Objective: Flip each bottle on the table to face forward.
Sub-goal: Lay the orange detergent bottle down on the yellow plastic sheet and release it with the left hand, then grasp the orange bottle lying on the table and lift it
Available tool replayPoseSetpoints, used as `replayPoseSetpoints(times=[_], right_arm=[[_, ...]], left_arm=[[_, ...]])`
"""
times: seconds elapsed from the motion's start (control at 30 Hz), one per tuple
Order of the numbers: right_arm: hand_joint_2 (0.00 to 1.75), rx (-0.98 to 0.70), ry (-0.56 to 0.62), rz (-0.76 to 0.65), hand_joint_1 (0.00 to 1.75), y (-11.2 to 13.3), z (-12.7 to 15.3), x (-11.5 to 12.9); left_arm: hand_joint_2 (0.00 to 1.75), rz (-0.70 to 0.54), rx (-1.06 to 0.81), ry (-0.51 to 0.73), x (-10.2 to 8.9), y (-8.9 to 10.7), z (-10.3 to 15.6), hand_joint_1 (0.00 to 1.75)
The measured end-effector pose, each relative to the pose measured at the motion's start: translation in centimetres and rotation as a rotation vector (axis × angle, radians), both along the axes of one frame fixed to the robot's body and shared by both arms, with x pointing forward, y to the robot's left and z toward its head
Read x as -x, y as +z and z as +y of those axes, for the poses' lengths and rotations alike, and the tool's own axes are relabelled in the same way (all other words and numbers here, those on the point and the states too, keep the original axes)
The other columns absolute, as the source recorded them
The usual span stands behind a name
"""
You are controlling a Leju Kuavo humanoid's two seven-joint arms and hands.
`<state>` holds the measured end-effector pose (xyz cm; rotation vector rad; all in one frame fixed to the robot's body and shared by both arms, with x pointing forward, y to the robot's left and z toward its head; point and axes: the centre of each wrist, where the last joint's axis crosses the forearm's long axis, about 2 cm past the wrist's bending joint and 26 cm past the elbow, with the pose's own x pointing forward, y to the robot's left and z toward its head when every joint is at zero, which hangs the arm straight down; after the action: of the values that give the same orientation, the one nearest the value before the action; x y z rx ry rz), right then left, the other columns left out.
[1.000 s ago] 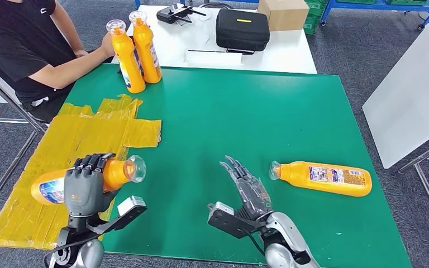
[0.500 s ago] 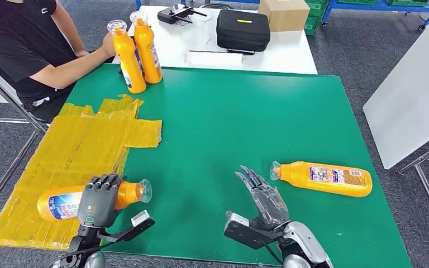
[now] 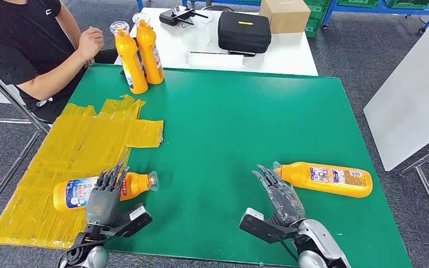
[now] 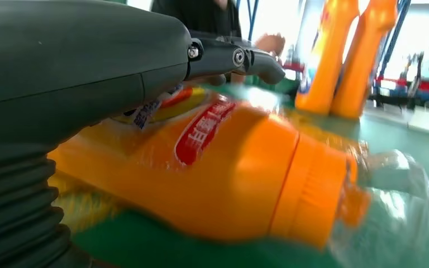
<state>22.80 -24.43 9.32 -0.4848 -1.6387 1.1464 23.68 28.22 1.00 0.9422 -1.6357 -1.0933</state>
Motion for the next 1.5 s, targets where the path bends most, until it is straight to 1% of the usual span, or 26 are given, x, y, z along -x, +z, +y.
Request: replayPoseSetpoints(times=[0.1,0.23,0.33,0.4,0.5,0.57,0.63,0.7,0.8,0.9,1.13,1.27,1.5], right_arm=[[1.75,0.021,-0.034,0.002,0.00,-0.1,-1.0,-0.6],[1.75,0.039,-0.076,0.006,0.00,-0.3,-2.5,-0.9],[1.75,0.054,-0.104,0.010,0.00,-0.4,-3.8,-0.8],[1.75,0.068,-0.120,0.013,0.00,-0.5,-4.8,-0.4],[1.75,0.091,-0.152,0.016,0.00,-0.6,-6.3,0.6],[1.75,0.106,-0.179,0.018,0.00,-0.6,-7.5,1.4],[1.75,0.117,-0.209,0.019,0.00,-0.5,-8.7,2.4],[1.75,0.127,-0.242,0.019,0.00,-0.3,-9.9,3.4],[1.75,0.144,-0.284,0.021,0.00,0.1,-11.4,4.3],[1.75,0.167,-0.319,0.029,0.00,0.2,-12.6,5.0],[1.75,0.209,-0.372,0.023,0.00,0.4,-14.5,5.7],[1.75,0.226,-0.397,0.012,0.00,0.9,-15.7,5.0],[1.75,0.242,-0.430,0.028,0.00,0.9,-16.7,2.7]], left_arm=[[0.00,0.033,0.040,-0.015,0.0,0.2,0.3,0.00],[0.00,0.042,0.096,-0.025,0.4,0.4,0.7,0.00],[0.00,0.066,0.210,-0.051,1.0,0.6,1.0,0.00],[0.00,0.083,0.329,-0.081,1.5,1.0,1.2,0.00],[0.00,0.091,0.564,-0.144,2.2,2.1,1.4,0.00],[0.00,0.072,0.713,-0.190,2.6,3.2,1.4,0.00],[0.00,0.035,0.827,-0.228,3.0,4.5,1.6,0.00],[0.00,-0.003,0.898,-0.259,3.6,5.7,1.8,0.00],[0.00,-0.050,0.933,-0.283,4.2,7.0,2.1,0.00],[0.00,-0.081,0.937,-0.299,4.7,7.9,2.1,0.00],[0.00,-0.113,0.939,-0.315,5.2,8.9,1.9,0.00],[0.00,-0.116,0.945,-0.329,5.3,9.2,1.8,0.00],[0.00,-0.114,0.957,-0.354,5.0,9.4,1.4,0.00]])
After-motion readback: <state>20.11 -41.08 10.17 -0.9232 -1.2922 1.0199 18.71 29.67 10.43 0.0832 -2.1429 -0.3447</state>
